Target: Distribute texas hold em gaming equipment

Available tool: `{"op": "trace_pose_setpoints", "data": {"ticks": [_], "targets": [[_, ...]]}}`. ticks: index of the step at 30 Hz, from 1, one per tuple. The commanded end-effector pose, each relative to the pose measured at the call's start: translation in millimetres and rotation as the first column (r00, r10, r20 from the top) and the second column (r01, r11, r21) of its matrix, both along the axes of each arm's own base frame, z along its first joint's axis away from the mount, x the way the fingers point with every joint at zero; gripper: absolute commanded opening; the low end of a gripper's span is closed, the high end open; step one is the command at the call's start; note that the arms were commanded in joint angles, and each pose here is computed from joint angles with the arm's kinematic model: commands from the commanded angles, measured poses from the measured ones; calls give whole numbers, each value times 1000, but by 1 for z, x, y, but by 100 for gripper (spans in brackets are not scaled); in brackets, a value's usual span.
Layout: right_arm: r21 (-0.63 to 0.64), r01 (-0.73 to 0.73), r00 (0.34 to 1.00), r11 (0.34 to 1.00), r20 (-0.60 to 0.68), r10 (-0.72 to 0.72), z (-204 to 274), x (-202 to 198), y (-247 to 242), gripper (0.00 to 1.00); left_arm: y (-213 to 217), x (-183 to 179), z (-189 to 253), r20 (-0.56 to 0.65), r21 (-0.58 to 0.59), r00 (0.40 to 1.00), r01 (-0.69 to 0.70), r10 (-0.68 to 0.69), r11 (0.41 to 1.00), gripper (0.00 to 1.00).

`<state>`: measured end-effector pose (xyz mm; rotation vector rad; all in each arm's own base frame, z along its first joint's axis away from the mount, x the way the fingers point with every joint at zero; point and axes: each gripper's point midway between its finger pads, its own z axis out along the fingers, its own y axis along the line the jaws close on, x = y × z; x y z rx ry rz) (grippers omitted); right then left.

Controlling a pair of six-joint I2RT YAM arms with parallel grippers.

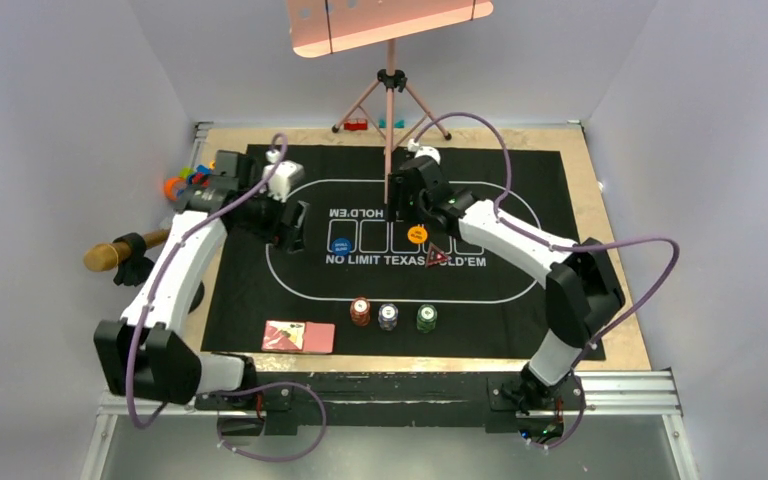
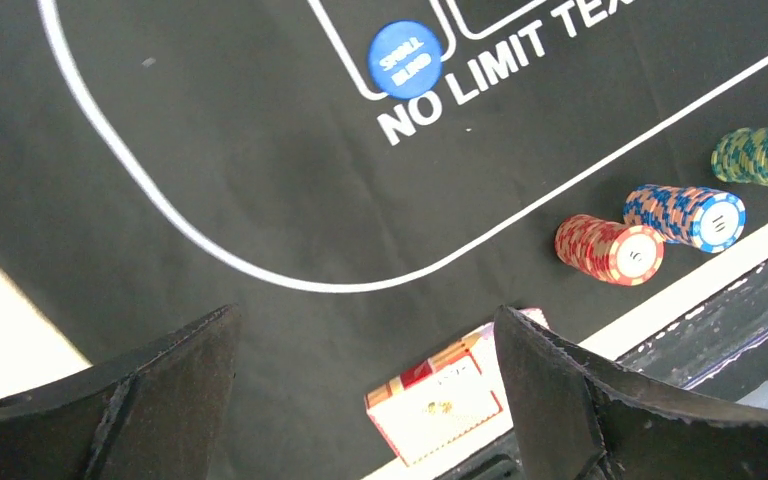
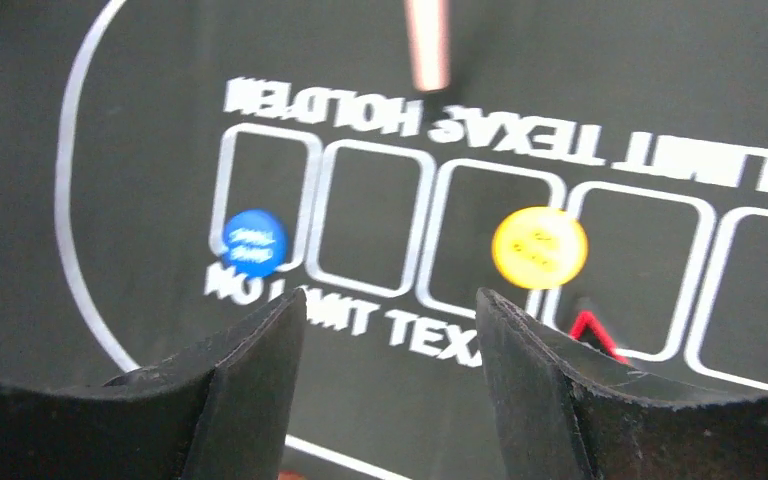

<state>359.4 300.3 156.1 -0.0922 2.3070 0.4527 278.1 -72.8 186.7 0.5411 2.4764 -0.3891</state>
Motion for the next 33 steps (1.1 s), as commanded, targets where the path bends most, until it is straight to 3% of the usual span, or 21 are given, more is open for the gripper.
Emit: {"op": "trace_pose_setpoints", "data": {"ticks": [1, 15, 25, 28, 33], "targets": [[-151, 106, 992, 983, -53, -115, -48, 9, -41, 67, -29, 34, -9, 59, 34, 992, 113, -115, 993, 100], [-138, 174, 976, 975, -104, -189, -76, 21, -72, 65, -114, 85, -70, 30, 173, 918, 386, -396, 906, 100], [-254, 193, 971, 948, -90, -222, -96, 34, -82, 67, -127, 98, -110, 5, 244, 888, 445, -460, 862, 95], [-272, 195, 970, 942, -91, -227, -101, 39, -82, 67, -127, 99, -118, -4, 260, 888, 445, -460, 857, 91], [-286, 193, 970, 939, -86, -225, -103, 44, -80, 66, -124, 100, -128, -63, 291, 890, 449, -451, 845, 74]]}}
